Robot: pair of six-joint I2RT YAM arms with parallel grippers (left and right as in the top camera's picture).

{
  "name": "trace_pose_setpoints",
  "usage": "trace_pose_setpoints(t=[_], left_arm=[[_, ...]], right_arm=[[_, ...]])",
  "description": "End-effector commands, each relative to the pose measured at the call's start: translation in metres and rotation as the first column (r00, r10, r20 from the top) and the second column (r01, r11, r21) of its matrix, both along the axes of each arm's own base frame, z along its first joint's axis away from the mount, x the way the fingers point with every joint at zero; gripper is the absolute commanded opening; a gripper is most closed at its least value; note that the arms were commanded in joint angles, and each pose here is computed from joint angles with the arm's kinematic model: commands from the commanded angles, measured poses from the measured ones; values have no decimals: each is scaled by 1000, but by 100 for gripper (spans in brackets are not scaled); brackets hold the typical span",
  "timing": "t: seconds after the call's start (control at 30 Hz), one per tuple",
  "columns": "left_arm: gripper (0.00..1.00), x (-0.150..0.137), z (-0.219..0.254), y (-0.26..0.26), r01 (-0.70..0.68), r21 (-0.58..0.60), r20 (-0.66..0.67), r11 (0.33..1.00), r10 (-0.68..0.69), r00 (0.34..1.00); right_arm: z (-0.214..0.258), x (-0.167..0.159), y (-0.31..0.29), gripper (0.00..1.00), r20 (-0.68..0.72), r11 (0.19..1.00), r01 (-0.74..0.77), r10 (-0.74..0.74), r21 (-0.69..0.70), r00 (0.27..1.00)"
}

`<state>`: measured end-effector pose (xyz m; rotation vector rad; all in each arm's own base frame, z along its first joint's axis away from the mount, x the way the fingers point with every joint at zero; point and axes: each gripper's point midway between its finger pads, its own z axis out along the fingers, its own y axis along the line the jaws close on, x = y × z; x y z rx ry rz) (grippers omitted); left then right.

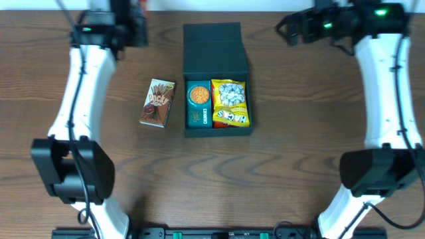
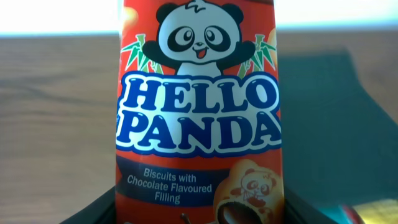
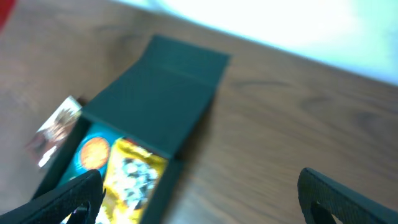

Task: Pack container
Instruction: 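Grasp the red Hello Panda box with the left gripper, then lower the Hello Panda box into the black box's left side and release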

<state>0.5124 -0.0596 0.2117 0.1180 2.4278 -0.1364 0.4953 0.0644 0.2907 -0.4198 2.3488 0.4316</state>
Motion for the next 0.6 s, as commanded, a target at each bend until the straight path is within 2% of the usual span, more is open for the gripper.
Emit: trace_pose_setpoints(t=[0.0, 0.17, 0.23, 0.4, 0.57], left_arm=[[53, -25, 3, -58, 91, -27, -48, 996, -92, 995], [52, -81, -17, -133, 143, -73, -209, 987, -156, 965], [45, -104, -25, -148, 110, -88, -291, 990, -131, 948], [29, -142, -41, -145, -60, -66, -450, 996, 24, 893], [26, -166, -75, -130, -198, 1, -554, 980, 165, 816]], right_arm=[[28, -2, -34, 99, 66, 998, 57, -57, -3, 996], [28, -4, -73, 99, 57, 991, 135, -134, -5, 989], [27, -5, -80, 99, 61, 991, 133, -131, -17, 989], [27, -6, -85, 99, 70, 992, 125, -122, -33, 990], [29, -5, -82, 99, 80, 994, 106, -104, -29, 991]])
